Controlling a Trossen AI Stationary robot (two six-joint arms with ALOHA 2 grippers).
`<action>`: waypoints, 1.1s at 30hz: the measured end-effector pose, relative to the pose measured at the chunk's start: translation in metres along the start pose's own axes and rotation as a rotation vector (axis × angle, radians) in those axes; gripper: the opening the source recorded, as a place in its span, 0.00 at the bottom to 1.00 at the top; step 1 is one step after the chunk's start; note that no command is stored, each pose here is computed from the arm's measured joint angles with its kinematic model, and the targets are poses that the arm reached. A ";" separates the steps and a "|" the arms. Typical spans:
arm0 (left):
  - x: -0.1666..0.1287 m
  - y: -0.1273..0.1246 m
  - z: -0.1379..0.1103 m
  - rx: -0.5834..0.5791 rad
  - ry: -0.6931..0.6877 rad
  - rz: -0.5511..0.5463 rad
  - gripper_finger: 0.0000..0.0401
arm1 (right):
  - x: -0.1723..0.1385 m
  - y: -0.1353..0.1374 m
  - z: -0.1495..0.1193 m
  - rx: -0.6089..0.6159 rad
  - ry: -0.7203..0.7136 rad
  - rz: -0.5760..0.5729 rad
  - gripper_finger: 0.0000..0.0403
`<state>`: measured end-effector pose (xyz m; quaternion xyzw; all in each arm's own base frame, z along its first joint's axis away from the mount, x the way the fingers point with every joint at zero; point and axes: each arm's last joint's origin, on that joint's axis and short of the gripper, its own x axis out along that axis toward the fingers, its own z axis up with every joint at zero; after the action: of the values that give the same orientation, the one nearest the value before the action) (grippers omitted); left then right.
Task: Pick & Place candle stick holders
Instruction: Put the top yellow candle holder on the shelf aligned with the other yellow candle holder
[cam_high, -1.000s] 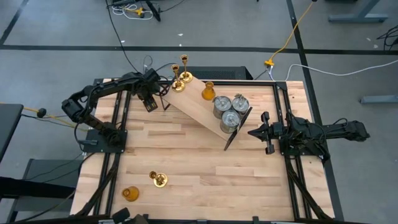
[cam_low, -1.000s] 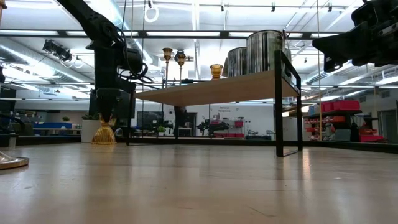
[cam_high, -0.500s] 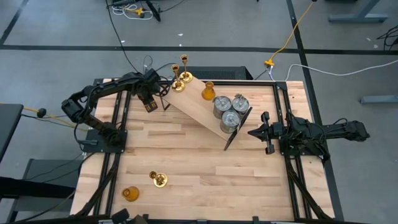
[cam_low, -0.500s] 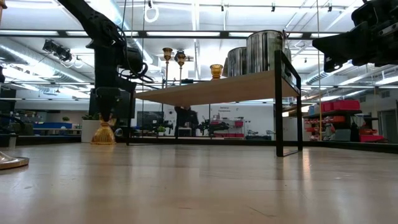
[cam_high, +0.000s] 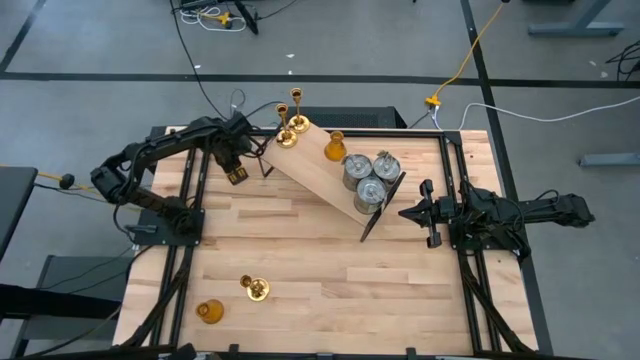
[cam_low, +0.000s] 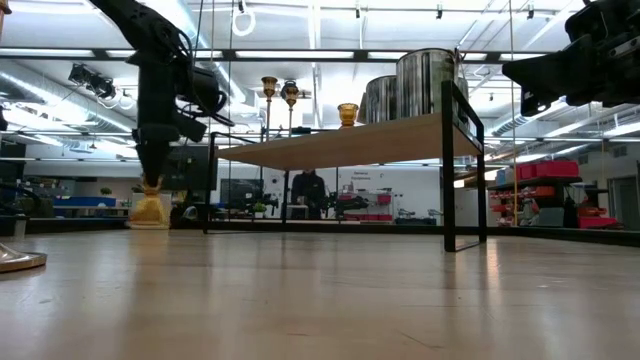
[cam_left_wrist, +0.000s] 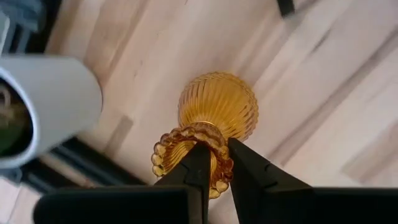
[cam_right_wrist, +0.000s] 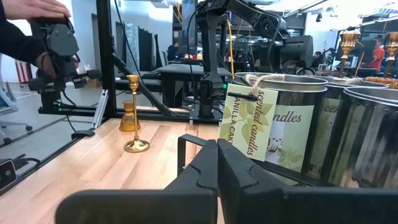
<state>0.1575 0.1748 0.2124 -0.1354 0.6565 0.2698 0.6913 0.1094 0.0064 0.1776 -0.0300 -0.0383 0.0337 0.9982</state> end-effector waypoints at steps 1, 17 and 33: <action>-0.002 0.000 -0.003 0.001 0.015 0.000 0.12 | 0.000 0.000 0.000 0.000 0.000 0.000 0.01; -0.031 -0.023 -0.023 0.010 0.009 -0.055 0.11 | 0.000 0.000 0.000 0.000 0.000 0.000 0.01; -0.115 -0.065 -0.013 0.148 -0.117 -0.082 0.11 | 0.000 0.000 0.000 0.000 0.000 0.000 0.01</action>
<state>0.1838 0.0919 0.3132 -0.0950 0.6270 0.1995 0.7470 0.1094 0.0064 0.1776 -0.0302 -0.0385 0.0338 0.9982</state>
